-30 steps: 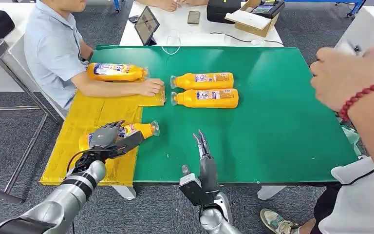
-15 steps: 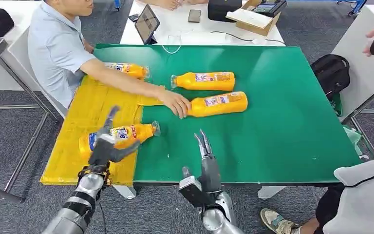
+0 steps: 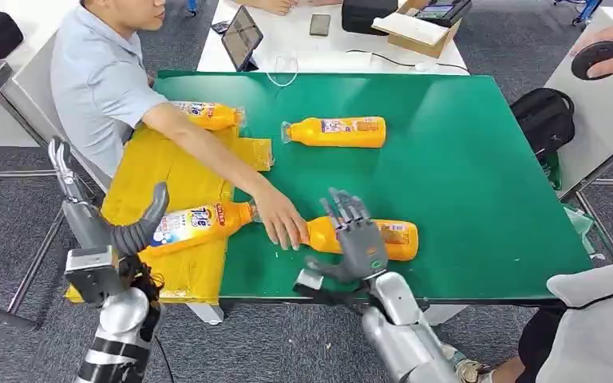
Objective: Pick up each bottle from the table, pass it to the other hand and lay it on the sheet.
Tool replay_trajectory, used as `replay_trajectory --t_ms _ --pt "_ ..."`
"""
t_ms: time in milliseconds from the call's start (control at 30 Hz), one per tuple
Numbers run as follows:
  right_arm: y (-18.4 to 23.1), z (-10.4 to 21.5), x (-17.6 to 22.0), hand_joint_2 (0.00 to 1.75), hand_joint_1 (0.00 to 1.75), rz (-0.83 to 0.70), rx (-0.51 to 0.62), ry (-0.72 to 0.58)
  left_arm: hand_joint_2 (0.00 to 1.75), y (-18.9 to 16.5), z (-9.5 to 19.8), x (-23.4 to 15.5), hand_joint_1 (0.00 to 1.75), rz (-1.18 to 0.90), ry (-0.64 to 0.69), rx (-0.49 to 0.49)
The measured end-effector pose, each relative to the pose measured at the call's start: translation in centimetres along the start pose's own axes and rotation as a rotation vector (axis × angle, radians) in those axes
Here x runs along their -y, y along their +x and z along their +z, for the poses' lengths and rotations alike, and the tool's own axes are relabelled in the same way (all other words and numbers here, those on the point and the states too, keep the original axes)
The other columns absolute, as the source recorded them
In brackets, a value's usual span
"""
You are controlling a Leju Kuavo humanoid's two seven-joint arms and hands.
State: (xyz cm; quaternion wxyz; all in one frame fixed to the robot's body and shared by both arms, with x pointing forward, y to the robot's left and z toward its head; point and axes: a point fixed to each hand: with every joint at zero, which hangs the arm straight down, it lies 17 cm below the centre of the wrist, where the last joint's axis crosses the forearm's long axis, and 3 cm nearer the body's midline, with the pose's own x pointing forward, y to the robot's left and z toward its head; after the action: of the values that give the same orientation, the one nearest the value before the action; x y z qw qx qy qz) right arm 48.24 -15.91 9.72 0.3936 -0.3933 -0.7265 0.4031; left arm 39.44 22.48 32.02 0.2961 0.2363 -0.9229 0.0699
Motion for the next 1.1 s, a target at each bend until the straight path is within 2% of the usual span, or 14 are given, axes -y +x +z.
replay_trajectory --t_ms 100,200,433,633,833,1100 --pt "-3.5 0.5 -0.9 1.75 0.0 0.028 -0.106 0.044 1.75 0.7 0.7 0.0 0.0 0.036 0.002 -0.022" --pt "-5.1 1.2 -1.9 1.75 0.0 0.041 -0.148 0.084 1.75 1.2 1.1 0.2 0.0 0.054 -0.006 -0.026" --pt "-6.1 2.0 -3.0 1.75 0.0 0.047 -0.165 0.125 1.75 1.9 1.4 0.3 0.0 0.068 -0.013 -0.02" --pt "-8.5 3.0 -4.1 1.75 0.0 0.052 -0.297 0.176 1.75 2.2 2.0 0.5 0.0 0.06 -0.036 -0.029" --pt "-9.0 3.1 -5.6 1.75 0.0 0.029 -0.34 0.262 1.75 2.8 2.3 1.2 0.0 0.035 -0.074 -0.016" --pt "-11.7 3.2 -6.3 1.75 0.0 0.165 -0.457 0.385 1.75 2.2 2.8 2.5 0.0 0.07 -0.132 -0.083"
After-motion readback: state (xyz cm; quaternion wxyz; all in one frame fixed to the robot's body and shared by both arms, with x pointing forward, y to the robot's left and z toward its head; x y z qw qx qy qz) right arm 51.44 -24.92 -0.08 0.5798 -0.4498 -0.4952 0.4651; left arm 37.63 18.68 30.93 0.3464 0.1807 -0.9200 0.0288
